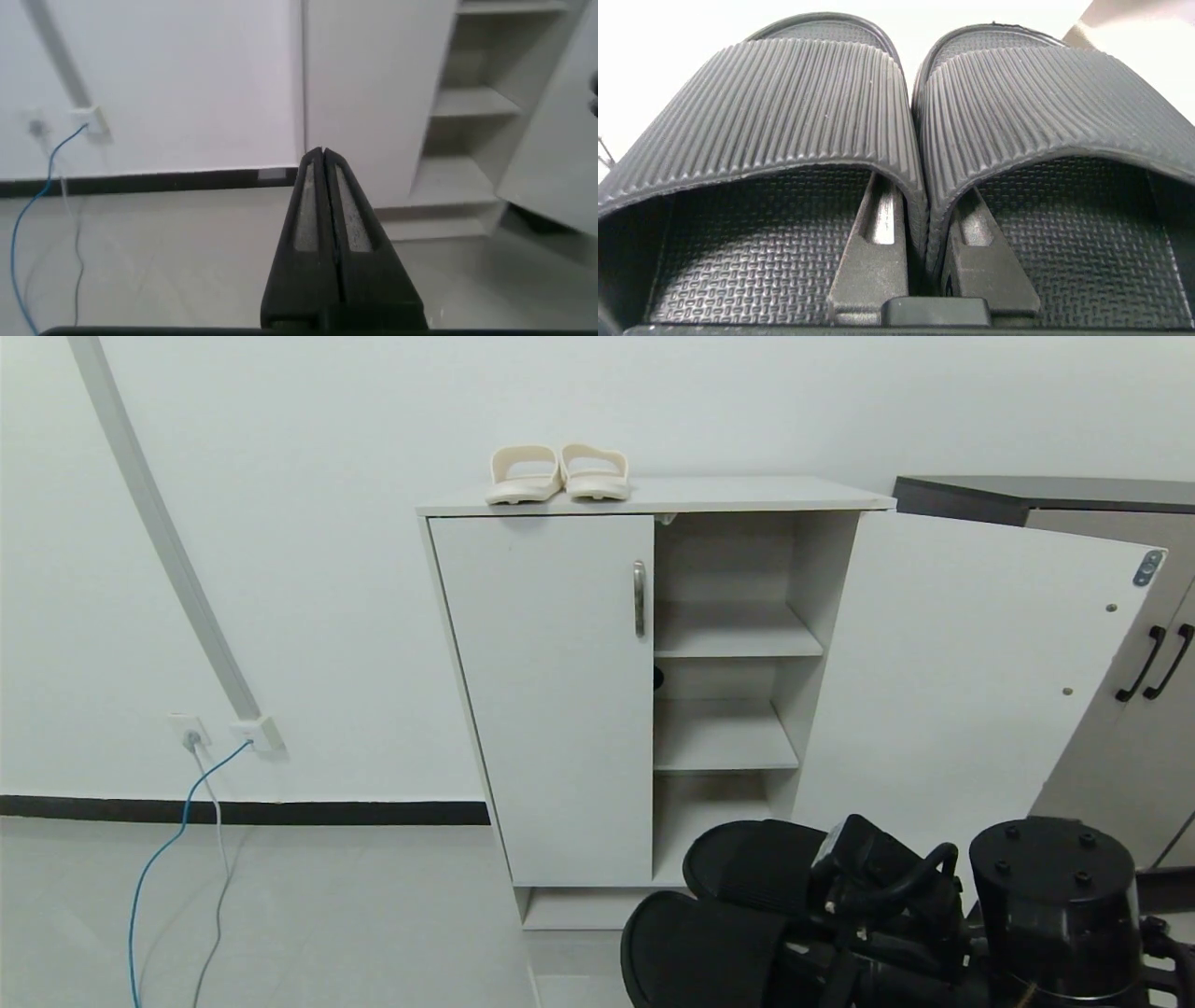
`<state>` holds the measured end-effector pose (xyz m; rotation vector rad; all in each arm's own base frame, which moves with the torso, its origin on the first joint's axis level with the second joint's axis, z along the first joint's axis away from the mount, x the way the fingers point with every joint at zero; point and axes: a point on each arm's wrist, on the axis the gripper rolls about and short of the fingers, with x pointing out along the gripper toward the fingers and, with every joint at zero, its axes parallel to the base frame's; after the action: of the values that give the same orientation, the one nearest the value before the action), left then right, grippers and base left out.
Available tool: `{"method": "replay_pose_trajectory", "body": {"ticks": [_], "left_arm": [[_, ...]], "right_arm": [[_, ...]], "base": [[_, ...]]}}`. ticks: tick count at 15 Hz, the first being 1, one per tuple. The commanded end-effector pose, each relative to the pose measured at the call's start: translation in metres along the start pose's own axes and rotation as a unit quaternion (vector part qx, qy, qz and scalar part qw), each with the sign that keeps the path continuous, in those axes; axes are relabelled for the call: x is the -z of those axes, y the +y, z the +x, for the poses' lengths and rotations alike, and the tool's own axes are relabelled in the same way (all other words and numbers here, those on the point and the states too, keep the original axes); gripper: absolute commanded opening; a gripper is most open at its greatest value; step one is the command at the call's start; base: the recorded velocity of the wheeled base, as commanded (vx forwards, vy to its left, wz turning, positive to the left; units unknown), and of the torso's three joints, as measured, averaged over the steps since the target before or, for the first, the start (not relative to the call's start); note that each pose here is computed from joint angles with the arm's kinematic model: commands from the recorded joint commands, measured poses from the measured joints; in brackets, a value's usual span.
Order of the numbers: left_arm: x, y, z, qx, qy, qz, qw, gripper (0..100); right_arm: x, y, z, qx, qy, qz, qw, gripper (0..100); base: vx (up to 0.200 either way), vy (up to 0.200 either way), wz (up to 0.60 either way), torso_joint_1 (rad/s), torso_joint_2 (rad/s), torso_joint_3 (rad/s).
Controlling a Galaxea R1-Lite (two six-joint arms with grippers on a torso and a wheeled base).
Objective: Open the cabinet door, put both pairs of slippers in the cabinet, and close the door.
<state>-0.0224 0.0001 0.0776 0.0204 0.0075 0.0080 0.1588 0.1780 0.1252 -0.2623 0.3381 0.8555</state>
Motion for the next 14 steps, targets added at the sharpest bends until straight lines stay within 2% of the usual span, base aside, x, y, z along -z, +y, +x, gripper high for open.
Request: {"method": "replay_pose_trajectory", "body": {"ticks": [1,3,4,6,9,14], "left_arm": [[0.002,-0.001,0.0,0.012,-0.003,0.008,0.9999,0],[0.002,-0.001,-0.001,0.01,-0.004,0.002,0.9999,0],[0.002,0.0,-0.001,0.009,-0.004,-0.004,0.9999,0],[0.002,0.0,-0.001,0.009,-0.004,-0.006,0.9999,0],[0.002,0.0,0.0,0.009,-0.003,-0.006,0.9999,0],[0.002,0.0,-0.001,0.009,-0.004,-0.005,0.9999,0]], "right_arm": [[0.002,0.001,0.005,0.0,0.001,0.0,1.0,0],[-0.001,0.0,0.012,0.011,-0.015,0.002,1.0,0],[-0.003,-0.001,0.019,0.033,-0.02,0.008,0.999,0],[-0.005,0.003,0.04,0.072,-0.023,0.042,0.996,0],[-0.015,0.016,0.078,0.15,-0.039,0.107,0.982,0],[-0.026,0.024,0.126,0.252,-0.07,0.148,0.954,0]], "base": [[0.0,0.0,0.0,0.0,0.0,0.0],[0.0,0.0,0.0,0.0,0.0,0.0],[0.0,0.0,0.0,0.0,0.0,0.0],[0.0,0.0,0.0,0.0,0.0,0.0],[0.0,0.0,0.0,0.0,0.0,0.0],[0.0,0.0,0.0,0.0,0.0,0.0]]}}
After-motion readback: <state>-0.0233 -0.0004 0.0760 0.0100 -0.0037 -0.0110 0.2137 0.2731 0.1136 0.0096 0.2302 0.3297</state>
